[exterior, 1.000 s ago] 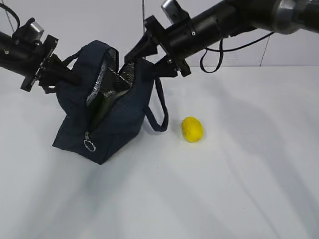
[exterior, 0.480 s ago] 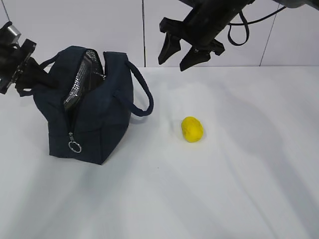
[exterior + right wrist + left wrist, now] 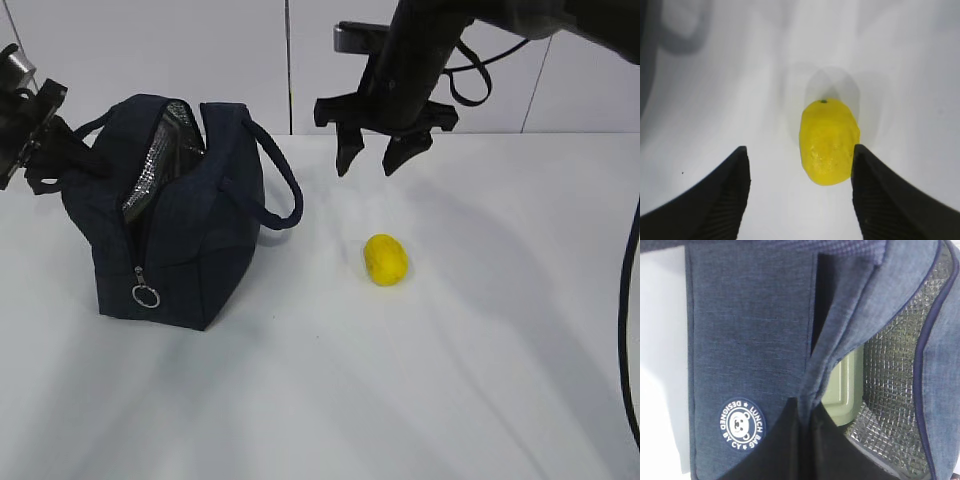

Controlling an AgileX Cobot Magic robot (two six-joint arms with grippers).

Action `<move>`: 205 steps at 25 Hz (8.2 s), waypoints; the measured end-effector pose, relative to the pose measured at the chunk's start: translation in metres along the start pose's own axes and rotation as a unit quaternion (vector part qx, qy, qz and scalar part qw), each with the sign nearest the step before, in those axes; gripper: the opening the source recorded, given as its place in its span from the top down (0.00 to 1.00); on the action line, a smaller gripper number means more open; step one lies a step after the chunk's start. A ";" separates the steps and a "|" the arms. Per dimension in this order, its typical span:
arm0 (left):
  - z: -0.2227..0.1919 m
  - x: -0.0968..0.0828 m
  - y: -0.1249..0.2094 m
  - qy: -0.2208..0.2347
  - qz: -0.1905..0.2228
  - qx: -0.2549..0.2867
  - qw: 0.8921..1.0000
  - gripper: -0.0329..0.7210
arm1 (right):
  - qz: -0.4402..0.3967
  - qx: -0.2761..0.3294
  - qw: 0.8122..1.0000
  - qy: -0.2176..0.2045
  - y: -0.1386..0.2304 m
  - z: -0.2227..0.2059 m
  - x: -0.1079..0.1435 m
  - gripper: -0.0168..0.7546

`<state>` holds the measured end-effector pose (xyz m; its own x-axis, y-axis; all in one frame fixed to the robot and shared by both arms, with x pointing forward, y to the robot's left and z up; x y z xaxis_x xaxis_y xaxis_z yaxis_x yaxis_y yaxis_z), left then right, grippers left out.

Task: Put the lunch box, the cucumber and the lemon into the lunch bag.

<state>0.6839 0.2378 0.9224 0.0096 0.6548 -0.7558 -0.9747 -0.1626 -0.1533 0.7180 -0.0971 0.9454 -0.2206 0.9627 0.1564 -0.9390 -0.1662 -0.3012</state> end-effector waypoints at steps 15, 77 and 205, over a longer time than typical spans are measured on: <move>0.000 0.001 0.000 -0.002 -0.001 0.001 1.000 0.97 | -0.032 0.078 0.996 0.019 0.037 -0.042 -0.012 0.34; 0.000 -0.012 -0.005 0.036 0.012 -0.016 0.999 0.97 | -0.074 0.095 0.990 -0.079 0.040 -0.044 0.022 0.47; -0.003 -0.026 -0.008 0.064 0.016 -0.023 0.998 0.97 | -0.013 -0.060 0.972 -0.229 -0.002 -0.005 0.113 0.33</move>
<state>0.6921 0.2198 0.9410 0.0108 0.5497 -0.8353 -0.9638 -0.2167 -0.1551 0.6961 0.0128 0.9592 -0.3174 0.7659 0.5591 -0.9144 -0.0911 -0.3944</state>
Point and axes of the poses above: a point on each arm's last joint axis where the gripper is mounted, z pointing back along that axis away from the gripper, x along the wrist's bending axis when the last joint is at zero, y = z × x, the point moved 8 cm from there along -z, pointing out along that axis toward the gripper, and after that the axes turned 3 degrees about z, right-handed, at the moved point
